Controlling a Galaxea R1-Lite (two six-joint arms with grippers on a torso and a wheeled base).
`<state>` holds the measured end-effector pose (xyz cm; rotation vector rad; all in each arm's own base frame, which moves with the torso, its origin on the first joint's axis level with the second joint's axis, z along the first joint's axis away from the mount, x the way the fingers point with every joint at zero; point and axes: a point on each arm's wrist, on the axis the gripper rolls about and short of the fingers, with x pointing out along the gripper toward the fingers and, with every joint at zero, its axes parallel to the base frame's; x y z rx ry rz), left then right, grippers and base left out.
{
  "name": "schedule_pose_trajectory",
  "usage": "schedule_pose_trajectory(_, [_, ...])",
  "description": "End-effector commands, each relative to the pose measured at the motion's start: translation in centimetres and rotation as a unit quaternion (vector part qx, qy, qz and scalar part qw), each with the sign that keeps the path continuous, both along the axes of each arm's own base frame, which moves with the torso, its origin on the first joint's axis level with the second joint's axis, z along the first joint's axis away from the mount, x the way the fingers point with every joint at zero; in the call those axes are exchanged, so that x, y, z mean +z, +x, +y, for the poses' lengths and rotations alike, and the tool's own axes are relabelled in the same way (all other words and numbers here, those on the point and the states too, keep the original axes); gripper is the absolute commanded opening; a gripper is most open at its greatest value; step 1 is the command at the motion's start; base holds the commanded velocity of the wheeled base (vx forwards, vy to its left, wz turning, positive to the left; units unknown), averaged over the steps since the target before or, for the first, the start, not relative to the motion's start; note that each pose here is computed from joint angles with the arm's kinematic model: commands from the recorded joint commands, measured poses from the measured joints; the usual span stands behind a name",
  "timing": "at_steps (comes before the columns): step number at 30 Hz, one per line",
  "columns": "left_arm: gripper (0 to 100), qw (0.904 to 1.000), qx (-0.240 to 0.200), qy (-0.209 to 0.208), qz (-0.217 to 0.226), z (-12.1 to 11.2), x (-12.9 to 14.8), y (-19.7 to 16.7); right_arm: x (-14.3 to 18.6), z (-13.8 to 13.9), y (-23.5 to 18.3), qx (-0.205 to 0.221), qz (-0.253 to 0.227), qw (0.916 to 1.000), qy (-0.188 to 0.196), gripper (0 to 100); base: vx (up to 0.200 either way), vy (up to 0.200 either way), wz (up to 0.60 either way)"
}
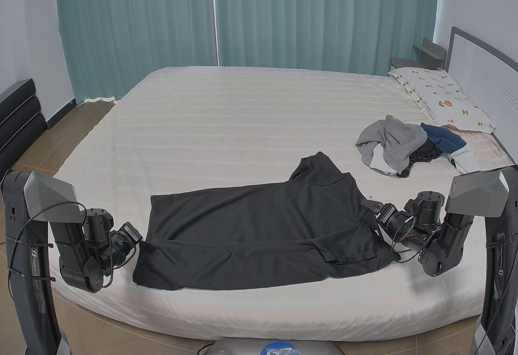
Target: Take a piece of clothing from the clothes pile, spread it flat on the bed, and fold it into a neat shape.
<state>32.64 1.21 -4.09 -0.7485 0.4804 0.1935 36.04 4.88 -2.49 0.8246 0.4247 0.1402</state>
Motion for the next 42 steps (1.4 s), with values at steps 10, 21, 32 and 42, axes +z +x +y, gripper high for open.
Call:
schedule_pose_trajectory(10, [0, 1.0000, -0.004, -0.006, -0.007, 0.1, 0.0, -0.3, 1.5, 1.7, 1.5, 0.030, -0.017, 0.9981, -0.052, 100, 0.000, 0.000, 0.00])
schedule_pose_trajectory(21, [100, 0.9994, -0.025, -0.019, -0.015, 0.0, 1.1, -0.8, 0.8, 2.0, 2.4, 0.034, -0.009, 0.9986, -0.041, 100, 0.000, 0.000, 0.00])
schedule_pose_trajectory(32, [100, 0.9940, -0.108, -0.014, -0.011, 0.3, 1.6, -1.1, -1.1, 0.8, 2.1, 0.020, 0.002, 0.9993, -0.032, 100, 0.000, 0.000, 0.00])
schedule_pose_trajectory(42, [100, 0.9926, -0.122, 0.001, 0.005, 0.1, 0.6, -1.6, -0.8, 0.6, 2.1, 0.017, -0.004, 0.9993, -0.032, 100, 0.000, 0.000, 0.00])
